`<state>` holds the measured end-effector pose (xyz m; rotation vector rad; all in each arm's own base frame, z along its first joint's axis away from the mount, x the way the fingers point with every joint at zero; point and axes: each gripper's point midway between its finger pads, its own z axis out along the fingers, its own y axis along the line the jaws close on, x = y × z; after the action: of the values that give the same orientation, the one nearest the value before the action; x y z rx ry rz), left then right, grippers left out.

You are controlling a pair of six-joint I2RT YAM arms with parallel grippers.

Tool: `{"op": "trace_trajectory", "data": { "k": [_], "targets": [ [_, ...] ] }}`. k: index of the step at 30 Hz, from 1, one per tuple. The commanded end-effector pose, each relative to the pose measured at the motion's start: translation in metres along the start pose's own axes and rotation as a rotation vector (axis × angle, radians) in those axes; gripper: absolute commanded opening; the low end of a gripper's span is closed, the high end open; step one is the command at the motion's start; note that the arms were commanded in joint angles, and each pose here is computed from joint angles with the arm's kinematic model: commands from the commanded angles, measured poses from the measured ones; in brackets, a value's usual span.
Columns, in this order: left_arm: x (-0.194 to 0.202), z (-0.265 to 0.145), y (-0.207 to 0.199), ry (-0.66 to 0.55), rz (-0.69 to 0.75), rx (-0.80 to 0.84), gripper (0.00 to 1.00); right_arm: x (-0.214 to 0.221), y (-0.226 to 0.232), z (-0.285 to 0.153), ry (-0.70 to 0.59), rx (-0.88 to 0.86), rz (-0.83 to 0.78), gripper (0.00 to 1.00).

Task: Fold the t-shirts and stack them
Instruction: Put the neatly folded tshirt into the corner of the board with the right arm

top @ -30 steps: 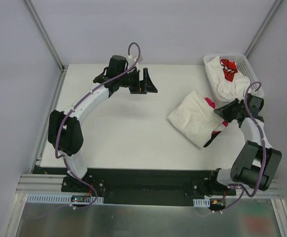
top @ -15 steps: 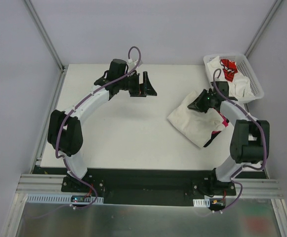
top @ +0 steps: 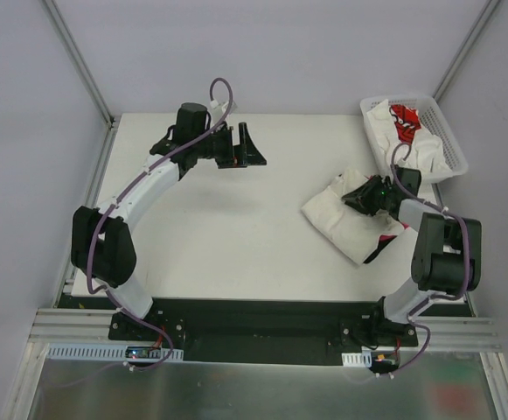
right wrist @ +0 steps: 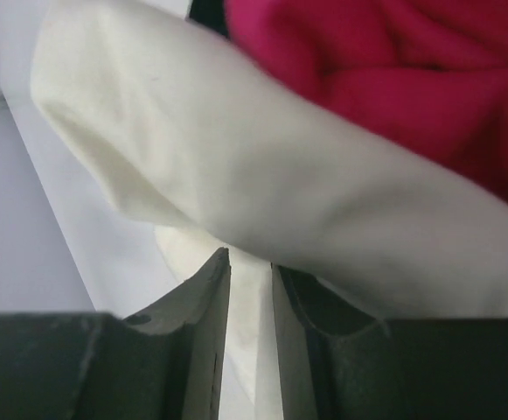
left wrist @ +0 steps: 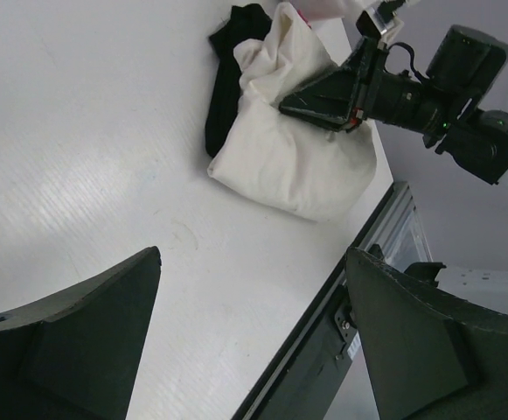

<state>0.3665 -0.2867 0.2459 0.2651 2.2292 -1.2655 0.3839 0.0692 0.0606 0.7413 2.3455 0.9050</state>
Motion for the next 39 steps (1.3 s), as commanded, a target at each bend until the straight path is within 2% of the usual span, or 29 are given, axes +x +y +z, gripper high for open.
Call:
{"op": "trace_trajectory", "data": {
  "k": [1, 9, 19, 22, 24, 30, 35, 39],
  "targets": [
    [-0.015, -0.023, -0.014, -0.067, 0.079, 0.017, 0.85, -0.009, -0.052, -0.029, -0.102, 0.128, 0.175, 0.29],
    [-0.014, -0.028, -0.012, -0.071, 0.08, 0.008, 0.85, -0.029, -0.042, -0.065, -0.203, 0.098, 0.165, 0.29],
    [-0.012, -0.027, -0.011, -0.063, 0.078, 0.011, 0.85, -0.035, -0.043, -0.101, -0.261, 0.114, 0.173, 0.3],
    [-0.013, -0.029, -0.012, -0.072, 0.08, 0.007, 0.85, -0.039, -0.029, -0.106, -0.27, 0.129, 0.107, 0.31],
    [-0.015, -0.033, -0.016, -0.085, 0.093, 0.005, 0.85, -0.044, -0.003, -0.109, -0.266, 0.122, 0.018, 0.35],
    [-0.017, -0.034, -0.017, -0.09, 0.097, 0.006, 0.86, -0.027, 0.044, -0.093, -0.171, 0.096, -0.113, 0.38],
    [-0.014, -0.035, -0.014, -0.091, 0.087, -0.007, 0.86, -0.018, 0.032, -0.062, -0.097, 0.092, -0.068, 0.38],
    [-0.015, -0.04, -0.017, -0.108, 0.101, -0.013, 0.86, -0.017, 0.015, -0.044, -0.096, 0.104, -0.03, 0.38]
  ]
}}
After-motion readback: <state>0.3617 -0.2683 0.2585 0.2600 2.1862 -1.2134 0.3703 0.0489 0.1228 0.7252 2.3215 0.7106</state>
